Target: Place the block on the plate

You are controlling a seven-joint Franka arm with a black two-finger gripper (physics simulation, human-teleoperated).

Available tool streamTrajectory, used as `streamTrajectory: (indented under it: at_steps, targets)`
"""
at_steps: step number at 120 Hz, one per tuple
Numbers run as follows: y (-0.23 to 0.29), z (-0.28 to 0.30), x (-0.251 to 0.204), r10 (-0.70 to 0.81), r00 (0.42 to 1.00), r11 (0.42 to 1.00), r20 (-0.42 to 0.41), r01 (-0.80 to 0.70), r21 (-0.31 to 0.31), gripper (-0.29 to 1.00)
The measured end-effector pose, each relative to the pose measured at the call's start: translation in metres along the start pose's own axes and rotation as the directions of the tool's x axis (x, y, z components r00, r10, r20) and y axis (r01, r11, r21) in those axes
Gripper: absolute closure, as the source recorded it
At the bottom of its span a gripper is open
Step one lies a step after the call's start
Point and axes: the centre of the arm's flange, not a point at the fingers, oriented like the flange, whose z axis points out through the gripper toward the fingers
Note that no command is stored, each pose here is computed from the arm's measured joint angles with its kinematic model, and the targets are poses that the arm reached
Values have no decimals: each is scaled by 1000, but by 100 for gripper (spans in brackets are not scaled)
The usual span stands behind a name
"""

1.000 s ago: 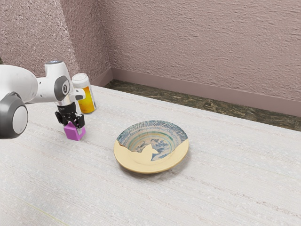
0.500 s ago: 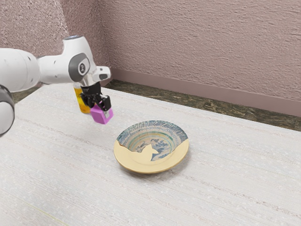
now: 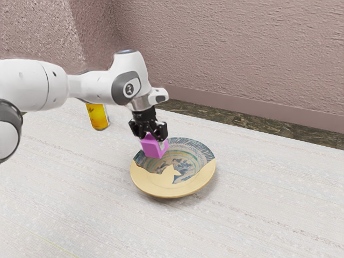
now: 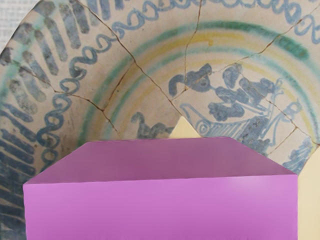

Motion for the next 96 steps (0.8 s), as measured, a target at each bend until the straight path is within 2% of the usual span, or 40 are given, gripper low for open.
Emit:
streamTrajectory:
  at_steps: [22,30,56,86,96]
  targets:
    - [13,29,6,-52,998,999,22,52,3,32]
    - [18,29,6,-63,998,998,14,63,6,25]
    - [26,17,7,-96,995,995,-16,96,15,9]
    - [30,-5,3,-105,994,994,-44,106,23,3]
    - [30,-29,2,-90,992,994,-85,95,59,2]
